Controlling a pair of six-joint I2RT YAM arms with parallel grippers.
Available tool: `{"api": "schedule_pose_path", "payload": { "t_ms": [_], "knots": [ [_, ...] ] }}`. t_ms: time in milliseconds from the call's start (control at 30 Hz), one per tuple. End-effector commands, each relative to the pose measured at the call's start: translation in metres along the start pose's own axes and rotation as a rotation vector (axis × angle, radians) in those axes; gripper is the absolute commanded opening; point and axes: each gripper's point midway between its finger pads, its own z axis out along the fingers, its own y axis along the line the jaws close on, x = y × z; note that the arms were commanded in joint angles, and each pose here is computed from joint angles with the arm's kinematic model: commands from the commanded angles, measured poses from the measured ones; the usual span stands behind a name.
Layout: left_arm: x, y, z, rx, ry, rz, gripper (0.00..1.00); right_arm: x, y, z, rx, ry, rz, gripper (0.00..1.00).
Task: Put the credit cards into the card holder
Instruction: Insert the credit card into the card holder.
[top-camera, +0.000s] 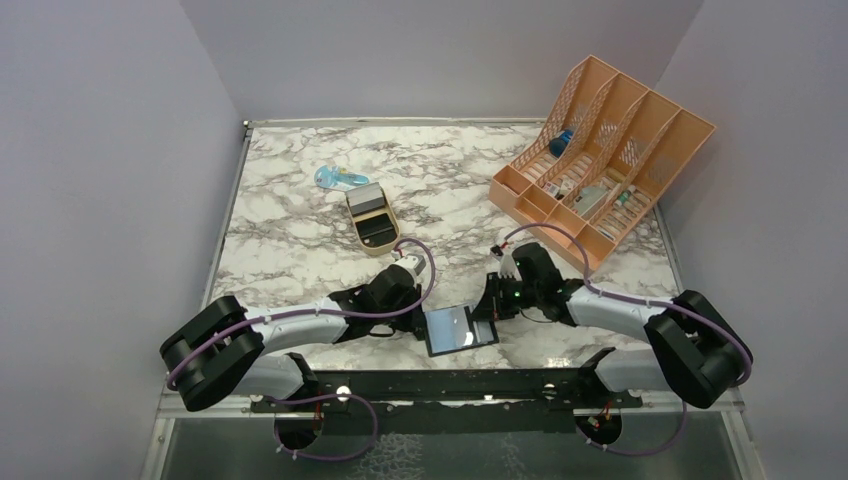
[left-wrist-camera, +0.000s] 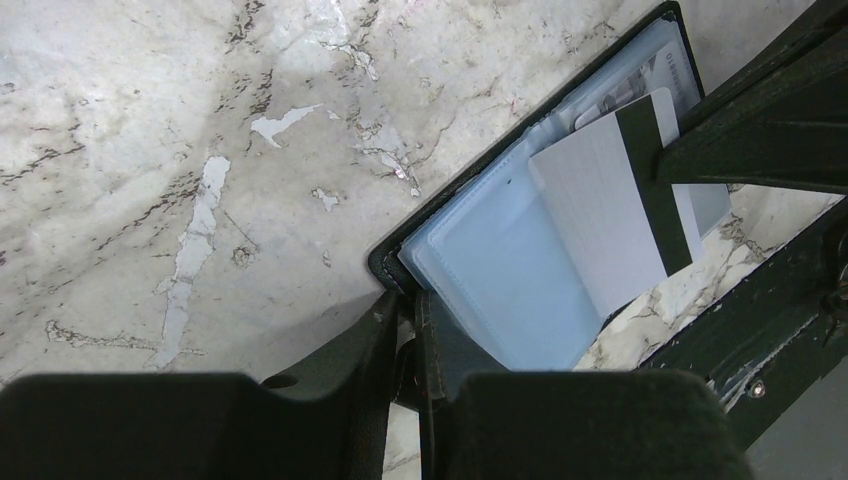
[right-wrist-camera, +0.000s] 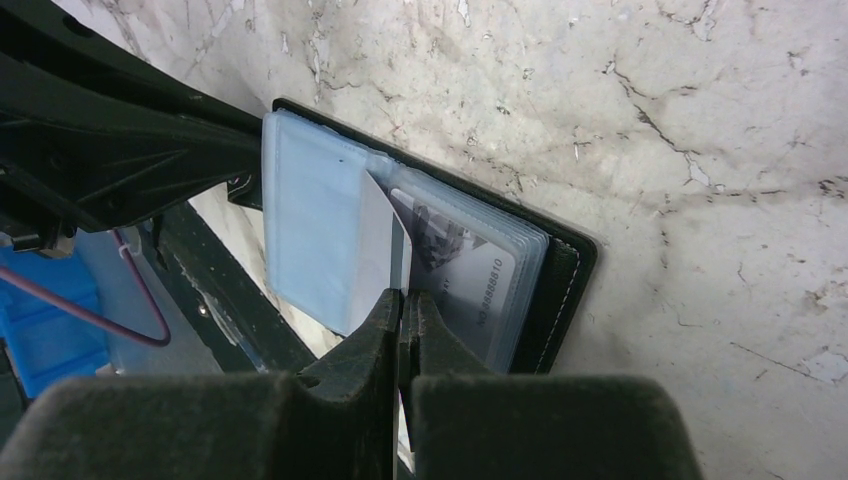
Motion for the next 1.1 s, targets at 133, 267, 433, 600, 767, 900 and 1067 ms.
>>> {"api": "schedule_pose_path", "payload": {
  "t_ms": [133,267,433,600,767,900,1067],
  "knots": [
    [0.011,0.015,0.003,-0.058,0.023,0.008,0.16,0.008,-0.001,0.003,-0.009,0.035,0.016,0.01],
    [0.011,0.015,0.002,-0.058,0.021,0.006,0.16,0.008,-0.003,0.005,-0.001,0.027,0.049,0.01],
    [0.01,0.014,0.001,-0.053,0.017,0.004,0.16,0.003,0.003,0.007,-0.025,0.015,0.073,0.01],
    [0.012,0.015,0.001,-0.056,0.019,-0.001,0.16,-0.001,0.006,0.007,-0.039,-0.005,0.098,0.01],
    [0.015,0.017,0.001,-0.059,0.025,-0.008,0.16,-0.002,0.005,0.005,-0.036,-0.036,0.12,0.01],
    [0.018,0.019,0.001,-0.06,0.024,-0.017,0.16,0.001,0.005,0.005,-0.042,-0.045,0.137,0.01],
    [0.021,0.02,0.002,-0.06,0.023,-0.033,0.16,0.001,0.003,0.005,-0.036,-0.057,0.145,0.01]
  ]
}}
